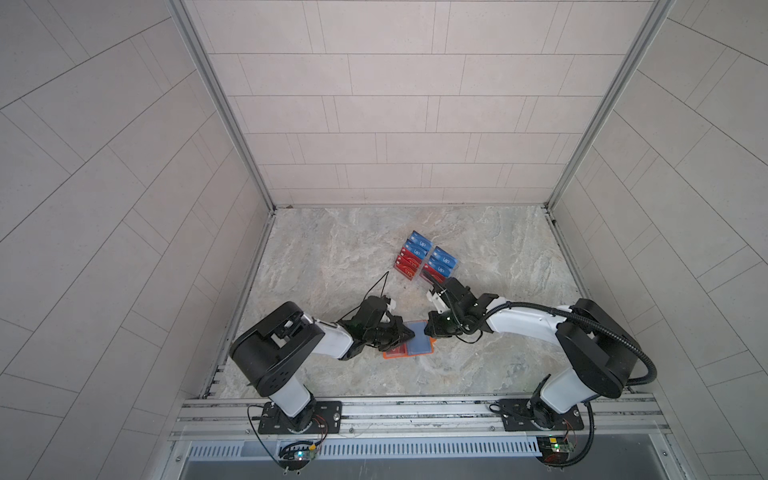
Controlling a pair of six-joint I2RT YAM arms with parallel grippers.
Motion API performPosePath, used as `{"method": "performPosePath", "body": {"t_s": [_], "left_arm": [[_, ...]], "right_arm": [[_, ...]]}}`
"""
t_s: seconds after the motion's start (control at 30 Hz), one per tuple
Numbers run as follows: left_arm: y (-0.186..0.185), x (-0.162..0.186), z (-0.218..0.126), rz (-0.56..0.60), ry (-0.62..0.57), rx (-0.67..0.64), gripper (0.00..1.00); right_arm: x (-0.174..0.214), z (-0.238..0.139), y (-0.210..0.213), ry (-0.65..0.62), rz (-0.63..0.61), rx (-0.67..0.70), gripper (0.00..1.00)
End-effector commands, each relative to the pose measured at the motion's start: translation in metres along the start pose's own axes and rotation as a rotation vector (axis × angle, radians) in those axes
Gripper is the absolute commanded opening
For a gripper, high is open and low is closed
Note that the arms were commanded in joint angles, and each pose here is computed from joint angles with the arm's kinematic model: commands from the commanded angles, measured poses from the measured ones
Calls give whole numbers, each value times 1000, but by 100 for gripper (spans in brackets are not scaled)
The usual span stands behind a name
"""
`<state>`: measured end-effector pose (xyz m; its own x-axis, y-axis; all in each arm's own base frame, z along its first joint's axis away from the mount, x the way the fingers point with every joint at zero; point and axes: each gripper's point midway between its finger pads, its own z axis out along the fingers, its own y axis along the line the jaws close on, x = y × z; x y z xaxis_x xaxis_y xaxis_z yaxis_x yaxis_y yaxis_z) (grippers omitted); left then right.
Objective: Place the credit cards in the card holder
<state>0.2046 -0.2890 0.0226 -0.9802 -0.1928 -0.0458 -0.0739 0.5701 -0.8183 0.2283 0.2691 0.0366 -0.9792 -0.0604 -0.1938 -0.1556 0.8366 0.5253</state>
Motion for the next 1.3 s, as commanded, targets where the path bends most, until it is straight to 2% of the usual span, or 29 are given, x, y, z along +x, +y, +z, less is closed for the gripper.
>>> {"method": "performPosePath", "body": {"t_s": [0.0, 0.8, 1.27], "left_arm": [[4, 3, -5, 23, 4, -7, 0], [-1, 13, -10, 96, 39, 115, 0], [3, 17, -11, 107, 48, 118, 0]], "right_arm": [[5, -2, -9, 1, 25, 28, 11], [12, -1, -2, 35, 0, -37, 12], [15, 2, 2, 47, 10, -72, 12]]}}
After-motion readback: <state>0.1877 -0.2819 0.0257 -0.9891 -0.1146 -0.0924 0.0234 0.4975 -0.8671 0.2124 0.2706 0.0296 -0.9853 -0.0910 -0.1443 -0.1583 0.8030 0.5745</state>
